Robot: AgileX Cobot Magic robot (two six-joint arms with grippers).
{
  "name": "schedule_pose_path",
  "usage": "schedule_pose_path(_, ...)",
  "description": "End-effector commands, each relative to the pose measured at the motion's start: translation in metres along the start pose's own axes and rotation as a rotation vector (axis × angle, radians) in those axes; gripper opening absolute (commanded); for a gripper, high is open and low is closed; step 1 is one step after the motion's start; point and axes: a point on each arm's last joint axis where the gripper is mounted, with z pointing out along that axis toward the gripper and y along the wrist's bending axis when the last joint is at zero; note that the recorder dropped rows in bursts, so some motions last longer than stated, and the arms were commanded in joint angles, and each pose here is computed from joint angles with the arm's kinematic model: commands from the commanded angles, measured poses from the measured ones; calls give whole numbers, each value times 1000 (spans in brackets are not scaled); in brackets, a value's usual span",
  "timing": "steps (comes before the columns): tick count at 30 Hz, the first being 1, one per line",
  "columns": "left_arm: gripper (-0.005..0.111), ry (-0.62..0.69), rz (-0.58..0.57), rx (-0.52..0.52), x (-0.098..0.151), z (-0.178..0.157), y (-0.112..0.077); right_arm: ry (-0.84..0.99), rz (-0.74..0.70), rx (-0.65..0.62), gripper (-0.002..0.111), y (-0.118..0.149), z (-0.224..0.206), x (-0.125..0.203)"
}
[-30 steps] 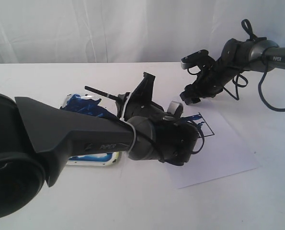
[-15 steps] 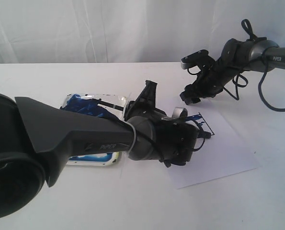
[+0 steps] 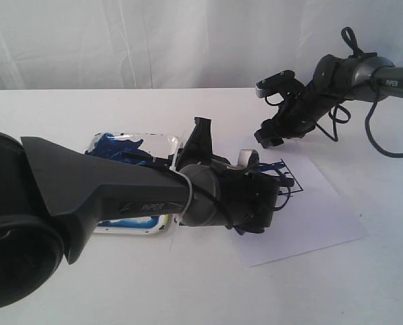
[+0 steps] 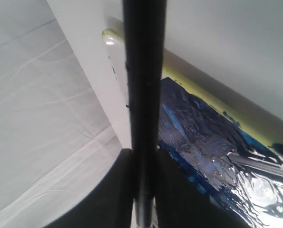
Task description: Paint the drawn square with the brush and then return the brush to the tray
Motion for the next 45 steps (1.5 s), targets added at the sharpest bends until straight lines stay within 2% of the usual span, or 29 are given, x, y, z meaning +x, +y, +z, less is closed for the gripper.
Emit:
schedule_pose_path(1, 0, 13, -26, -19, 1, -1, 1, 131, -62, -21, 60, 2, 21, 24)
schedule_pose_path(7, 0, 2, -17, 2, -7, 6, -12, 137, -62, -24, 60, 2, 21, 24)
schedule_pose_path(16, 0, 41, -27, -8, -4, 6, -12, 137, -62, -24, 60, 2, 21, 24)
schedule_pose_path(21, 0, 79, 34, -3, 0, 6, -12, 137, -62, -24, 60, 2, 21, 24)
schedule_pose_path(25, 0, 78, 13, -50, 0, 5, -8, 137, -62, -24, 60, 2, 21, 24)
schedule_pose_path(27, 0, 104, 16, -113, 1, 0, -4, 137, -62, -24, 60, 2, 21, 24)
schedule_pose_path(32, 0, 75, 14, -82, -4, -4, -9, 137, -62, -24, 60, 2, 21, 24)
schedule_pose_path(35, 0, 84, 35, -23, -2, -3, -14, 137, -62, -24, 60, 2, 21, 24)
schedule_pose_path(41, 0, 88, 49, -16, -2, -3, -15, 139, -61, -26, 60, 2, 21, 25)
schedule_pose_path(45, 0, 143, 87, -18, 3, -3, -14, 139, -61, -26, 60, 2, 21, 25)
